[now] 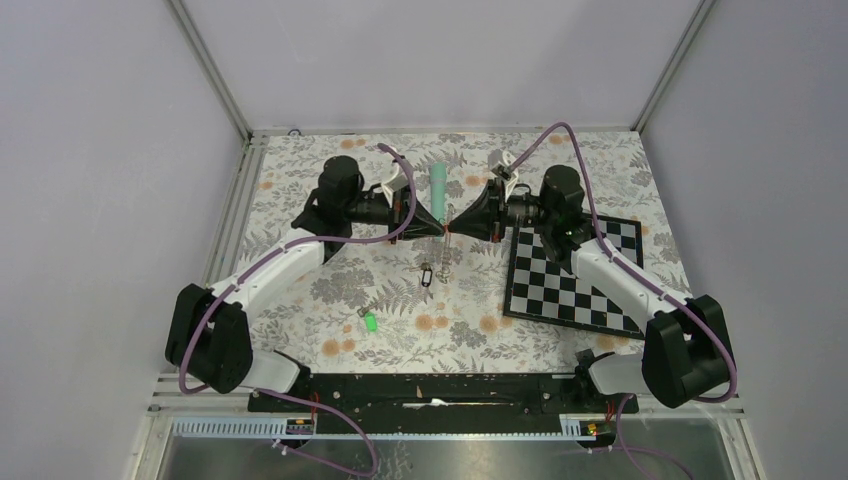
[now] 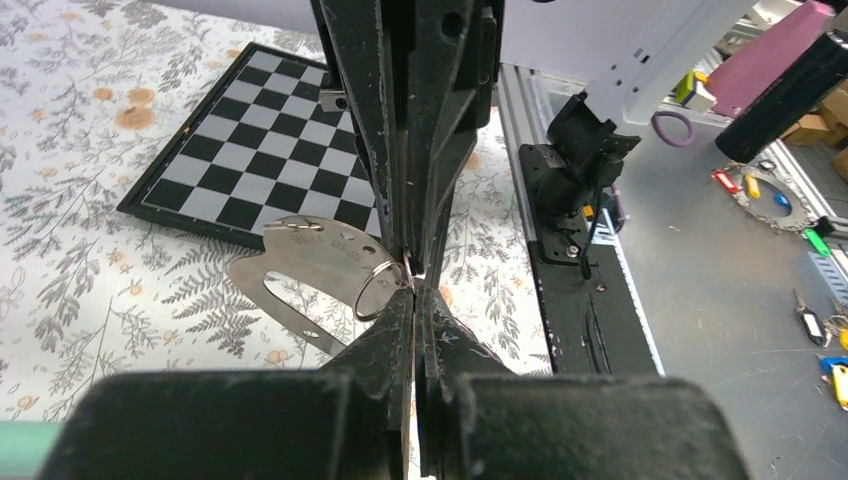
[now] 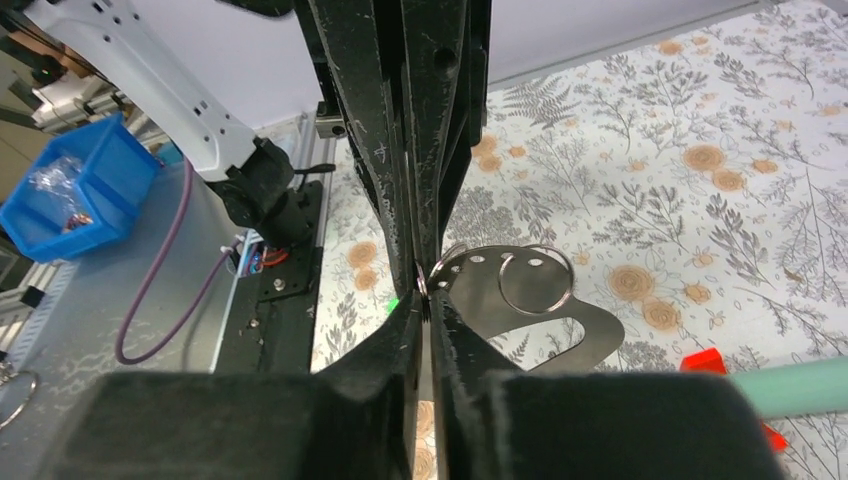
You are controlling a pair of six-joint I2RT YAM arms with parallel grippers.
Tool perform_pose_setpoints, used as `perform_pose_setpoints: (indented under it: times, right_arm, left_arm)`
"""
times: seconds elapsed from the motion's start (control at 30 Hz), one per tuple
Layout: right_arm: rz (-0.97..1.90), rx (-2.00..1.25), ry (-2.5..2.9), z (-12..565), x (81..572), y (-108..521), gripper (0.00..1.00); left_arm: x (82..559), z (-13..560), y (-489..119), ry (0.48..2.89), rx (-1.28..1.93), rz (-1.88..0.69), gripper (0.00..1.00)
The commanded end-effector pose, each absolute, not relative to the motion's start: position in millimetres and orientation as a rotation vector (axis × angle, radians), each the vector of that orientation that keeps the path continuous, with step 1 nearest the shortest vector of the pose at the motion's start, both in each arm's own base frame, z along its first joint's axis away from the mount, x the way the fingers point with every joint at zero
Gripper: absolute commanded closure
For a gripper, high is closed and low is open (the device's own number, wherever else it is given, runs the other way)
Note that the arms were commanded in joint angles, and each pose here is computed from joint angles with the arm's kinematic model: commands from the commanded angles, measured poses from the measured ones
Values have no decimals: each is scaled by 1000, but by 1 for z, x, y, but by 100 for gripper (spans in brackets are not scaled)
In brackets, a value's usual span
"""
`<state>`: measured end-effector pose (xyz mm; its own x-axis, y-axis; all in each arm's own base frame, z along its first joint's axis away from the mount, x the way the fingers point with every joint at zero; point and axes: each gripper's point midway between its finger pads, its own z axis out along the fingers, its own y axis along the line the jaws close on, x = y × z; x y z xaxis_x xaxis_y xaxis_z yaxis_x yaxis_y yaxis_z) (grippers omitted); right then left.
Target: Put the keys on the keyring
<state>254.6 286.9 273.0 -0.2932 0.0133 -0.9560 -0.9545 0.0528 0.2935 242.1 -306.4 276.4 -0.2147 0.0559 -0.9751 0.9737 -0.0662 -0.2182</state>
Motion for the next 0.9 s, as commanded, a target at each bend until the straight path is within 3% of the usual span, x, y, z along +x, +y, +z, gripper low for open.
perform_pose_setpoints:
  times: [0.0, 0.1, 0.2, 0.87]
  right_arm:
    - [1278, -1091, 1417, 263, 255, 282, 81]
    - [1208, -1152, 1414, 254, 253, 277, 68]
    - [1160, -1210, 1407, 247, 249, 272, 62]
    - [1137, -1272, 1432, 225, 247, 269, 59]
  left_arm:
    - [254, 292, -306, 1321, 1278, -1187, 100]
    - [266, 285, -297, 1365, 1331, -1004, 100]
    - [273, 283, -290, 1380, 1381, -851, 100]
    - [271, 266, -275, 1173, 1643, -370, 100]
